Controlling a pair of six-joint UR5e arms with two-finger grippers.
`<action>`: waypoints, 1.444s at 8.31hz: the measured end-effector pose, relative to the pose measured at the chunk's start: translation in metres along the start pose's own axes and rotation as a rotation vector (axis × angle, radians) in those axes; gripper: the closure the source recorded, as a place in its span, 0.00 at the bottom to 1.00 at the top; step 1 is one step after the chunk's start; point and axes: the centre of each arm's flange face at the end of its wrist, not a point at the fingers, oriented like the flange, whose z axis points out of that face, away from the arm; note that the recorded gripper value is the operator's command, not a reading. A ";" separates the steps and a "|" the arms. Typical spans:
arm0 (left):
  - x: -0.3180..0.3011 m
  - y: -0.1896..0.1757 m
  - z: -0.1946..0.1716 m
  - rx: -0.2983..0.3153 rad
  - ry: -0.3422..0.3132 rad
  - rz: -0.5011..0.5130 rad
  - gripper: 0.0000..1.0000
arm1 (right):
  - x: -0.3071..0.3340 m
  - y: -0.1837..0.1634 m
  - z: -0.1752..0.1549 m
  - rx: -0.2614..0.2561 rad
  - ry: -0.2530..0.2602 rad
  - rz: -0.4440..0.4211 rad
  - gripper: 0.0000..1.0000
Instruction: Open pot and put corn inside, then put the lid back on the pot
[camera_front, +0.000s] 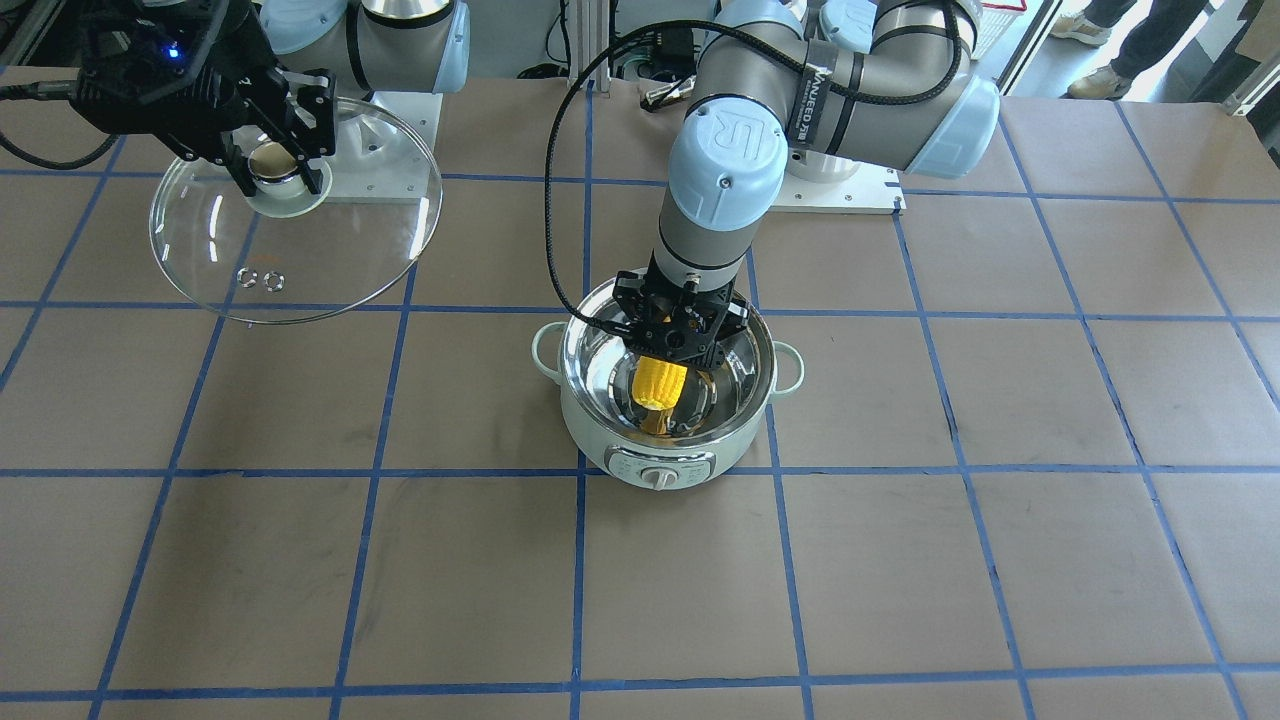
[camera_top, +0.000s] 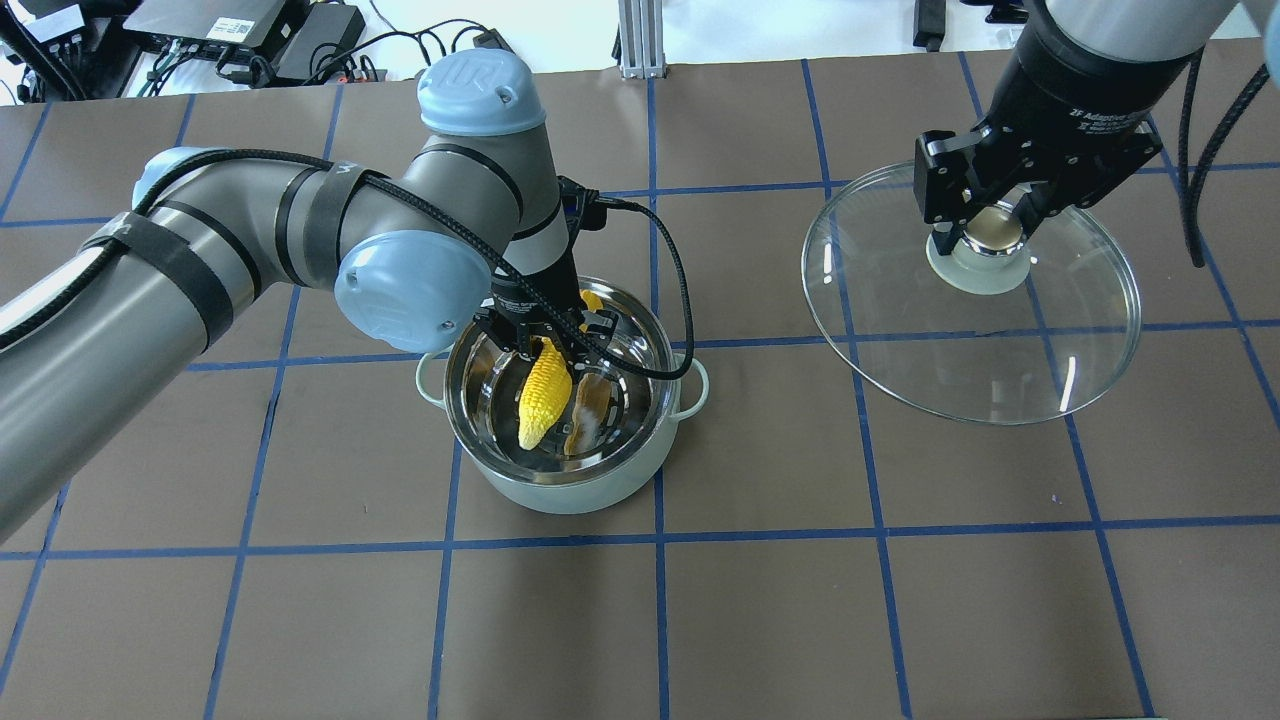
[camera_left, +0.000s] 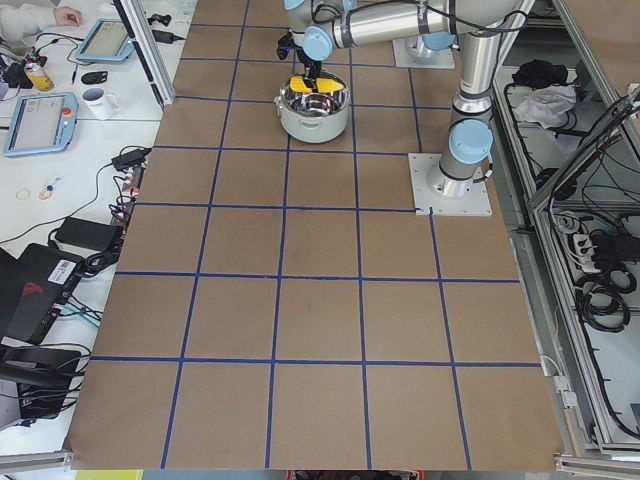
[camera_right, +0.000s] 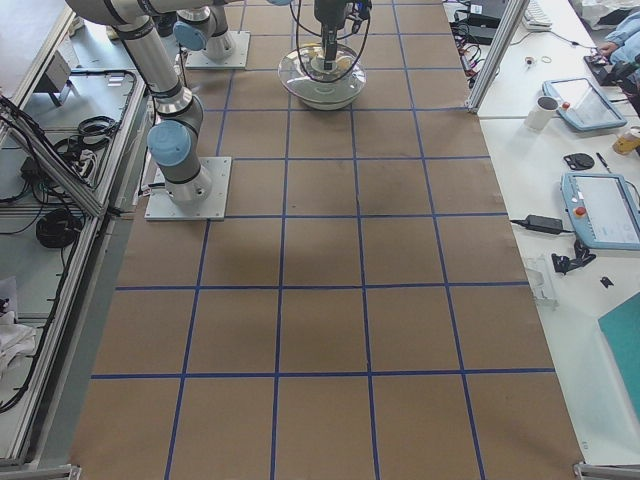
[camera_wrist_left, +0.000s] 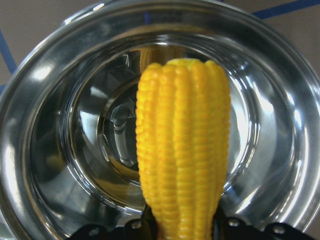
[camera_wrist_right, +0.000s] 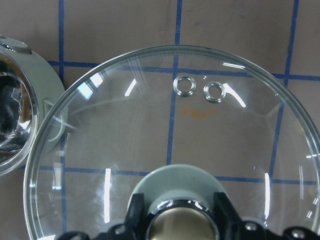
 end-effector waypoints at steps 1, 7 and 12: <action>0.001 -0.001 0.002 -0.001 -0.002 0.003 0.00 | 0.000 0.000 0.000 -0.001 -0.001 0.000 0.67; -0.015 -0.003 -0.028 0.051 -0.100 0.002 0.00 | -0.001 0.001 0.000 -0.001 -0.005 0.000 0.66; -0.114 -0.021 -0.147 0.129 -0.089 -0.174 0.00 | -0.004 -0.003 -0.003 0.010 -0.002 0.001 0.66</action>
